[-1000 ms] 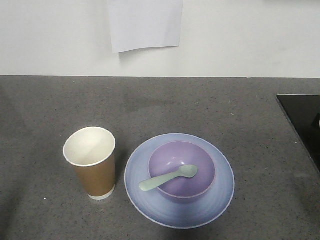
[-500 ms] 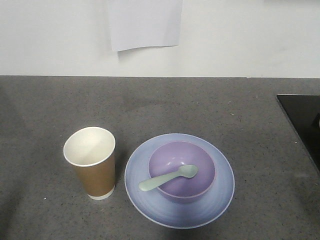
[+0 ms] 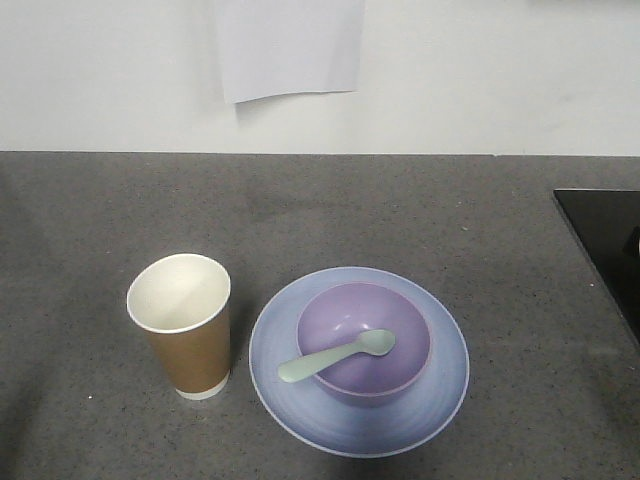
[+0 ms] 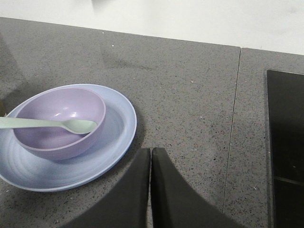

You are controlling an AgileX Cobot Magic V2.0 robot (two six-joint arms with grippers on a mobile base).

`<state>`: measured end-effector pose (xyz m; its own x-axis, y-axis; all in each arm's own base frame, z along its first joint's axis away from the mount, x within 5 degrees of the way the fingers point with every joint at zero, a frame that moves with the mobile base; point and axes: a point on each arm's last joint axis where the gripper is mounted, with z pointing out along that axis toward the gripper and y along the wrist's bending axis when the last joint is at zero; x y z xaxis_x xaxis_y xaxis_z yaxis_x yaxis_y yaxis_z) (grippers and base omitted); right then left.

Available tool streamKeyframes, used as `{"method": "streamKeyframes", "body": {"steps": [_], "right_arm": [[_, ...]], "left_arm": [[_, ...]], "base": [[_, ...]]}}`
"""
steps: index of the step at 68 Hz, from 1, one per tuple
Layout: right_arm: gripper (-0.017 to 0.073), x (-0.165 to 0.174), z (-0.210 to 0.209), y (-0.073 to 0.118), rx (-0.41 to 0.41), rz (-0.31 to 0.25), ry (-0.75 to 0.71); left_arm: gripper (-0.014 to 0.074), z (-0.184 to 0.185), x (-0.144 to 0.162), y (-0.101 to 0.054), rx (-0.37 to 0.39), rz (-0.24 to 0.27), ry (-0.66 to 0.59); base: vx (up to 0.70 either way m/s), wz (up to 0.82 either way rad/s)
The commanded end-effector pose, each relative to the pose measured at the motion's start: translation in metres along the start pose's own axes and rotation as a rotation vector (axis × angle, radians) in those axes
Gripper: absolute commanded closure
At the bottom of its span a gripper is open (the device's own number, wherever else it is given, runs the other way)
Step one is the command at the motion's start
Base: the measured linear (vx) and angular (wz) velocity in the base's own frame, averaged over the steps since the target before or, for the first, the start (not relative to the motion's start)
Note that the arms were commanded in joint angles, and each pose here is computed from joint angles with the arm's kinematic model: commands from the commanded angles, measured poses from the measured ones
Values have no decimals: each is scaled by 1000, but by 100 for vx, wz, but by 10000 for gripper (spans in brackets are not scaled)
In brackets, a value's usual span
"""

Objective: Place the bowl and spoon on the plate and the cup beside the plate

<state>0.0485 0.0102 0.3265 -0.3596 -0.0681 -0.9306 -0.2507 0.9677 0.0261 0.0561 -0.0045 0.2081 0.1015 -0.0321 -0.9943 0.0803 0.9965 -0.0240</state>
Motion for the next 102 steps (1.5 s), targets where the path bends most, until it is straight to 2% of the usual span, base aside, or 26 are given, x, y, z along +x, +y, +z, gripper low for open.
{"method": "streamKeyframes", "body": {"steps": [1, 23, 31, 38, 46, 58, 66, 77, 88, 102], "right_arm": [[570, -13, -3, 0, -1, -8, -86], [570, -11, -2, 0, 0, -9, -81], [570, 1, 5, 0, 5, -24, -71], [570, 17, 15, 1, -10, -27, -131], [570, 39, 24, 1, -11, 0, -230], [570, 73, 34, -5, 84, 76, -348], [570, 97, 42, -8, 117, 123, -422], [570, 111, 50, -9, 123, 109, -470], [570, 109, 49, -9, 138, 32, -490], [570, 109, 49, -9, 136, 44, -491]], "left_arm": [[601, -2, -10, 0, 4, -13, -89], [601, -2, -10, 0, 4, -13, -89], [601, -2, -10, 0, 4, -13, -89], [601, -2, -10, 0, 4, -13, -89], [601, -2, -10, 0, 4, -13, -89], [601, -2, -10, 0, 4, -13, -89], [601, -2, -10, 0, 4, -13, -89], [601, -2, -10, 0, 4, -13, -89], [601, -2, -10, 0, 4, -13, -89], [601, -2, -10, 0, 4, -13, -89]], "base": [[0, 0], [0, 0], [0, 0], [0, 0], [0, 0], [0, 0], [0, 0], [0, 0], [0, 0], [0, 0]]}}
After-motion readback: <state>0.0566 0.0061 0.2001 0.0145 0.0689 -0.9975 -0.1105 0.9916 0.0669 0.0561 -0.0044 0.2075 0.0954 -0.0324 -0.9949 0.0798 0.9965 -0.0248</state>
